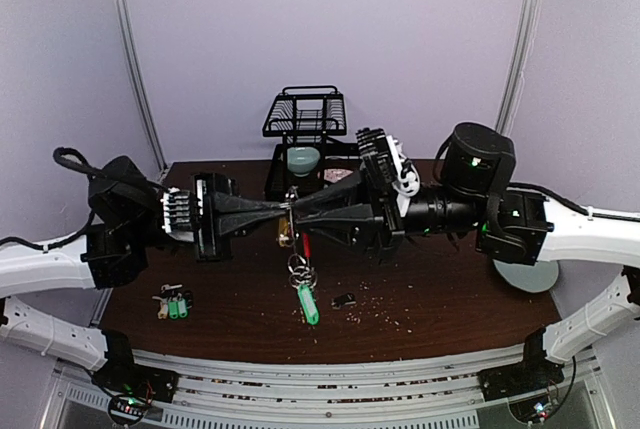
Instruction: Put the keys on the keyring
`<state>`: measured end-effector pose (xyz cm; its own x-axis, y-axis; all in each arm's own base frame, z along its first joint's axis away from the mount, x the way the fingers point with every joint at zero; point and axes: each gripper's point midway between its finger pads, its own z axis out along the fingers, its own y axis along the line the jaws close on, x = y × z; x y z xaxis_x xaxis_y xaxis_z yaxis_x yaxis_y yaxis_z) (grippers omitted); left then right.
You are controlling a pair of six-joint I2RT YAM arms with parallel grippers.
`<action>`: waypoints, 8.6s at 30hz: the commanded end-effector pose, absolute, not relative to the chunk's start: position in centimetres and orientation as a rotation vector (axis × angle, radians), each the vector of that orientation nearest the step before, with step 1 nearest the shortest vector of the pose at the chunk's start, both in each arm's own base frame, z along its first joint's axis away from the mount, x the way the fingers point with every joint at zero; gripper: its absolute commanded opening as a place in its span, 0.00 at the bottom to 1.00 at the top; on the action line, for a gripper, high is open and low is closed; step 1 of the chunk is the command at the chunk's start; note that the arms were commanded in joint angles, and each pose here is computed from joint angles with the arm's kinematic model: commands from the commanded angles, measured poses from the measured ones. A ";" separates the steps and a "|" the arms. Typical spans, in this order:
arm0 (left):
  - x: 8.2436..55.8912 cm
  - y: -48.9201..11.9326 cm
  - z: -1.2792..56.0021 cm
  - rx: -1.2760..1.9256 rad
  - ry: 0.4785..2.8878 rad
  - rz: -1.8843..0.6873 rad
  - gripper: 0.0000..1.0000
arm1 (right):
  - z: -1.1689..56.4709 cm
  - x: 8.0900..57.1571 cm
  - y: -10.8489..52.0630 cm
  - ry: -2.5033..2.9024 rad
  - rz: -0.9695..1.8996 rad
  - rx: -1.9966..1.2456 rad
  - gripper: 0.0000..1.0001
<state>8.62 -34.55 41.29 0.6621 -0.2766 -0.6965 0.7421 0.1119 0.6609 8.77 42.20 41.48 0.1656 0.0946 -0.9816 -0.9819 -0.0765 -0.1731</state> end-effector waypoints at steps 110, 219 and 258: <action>13.0 -32.7 38.5 1.356 0.765 -0.443 0.53 | 40.0 15.3 39.9 0.891 0.463 -1.285 0.00; 9.0 -32.1 36.0 1.557 0.568 -0.393 0.00 | 4.3 22.6 38.6 1.992 0.355 -1.902 0.34; 11.8 -32.9 34.0 1.618 0.544 -0.151 0.00 | 21.4 23.2 36.0 2.100 0.730 -1.306 0.00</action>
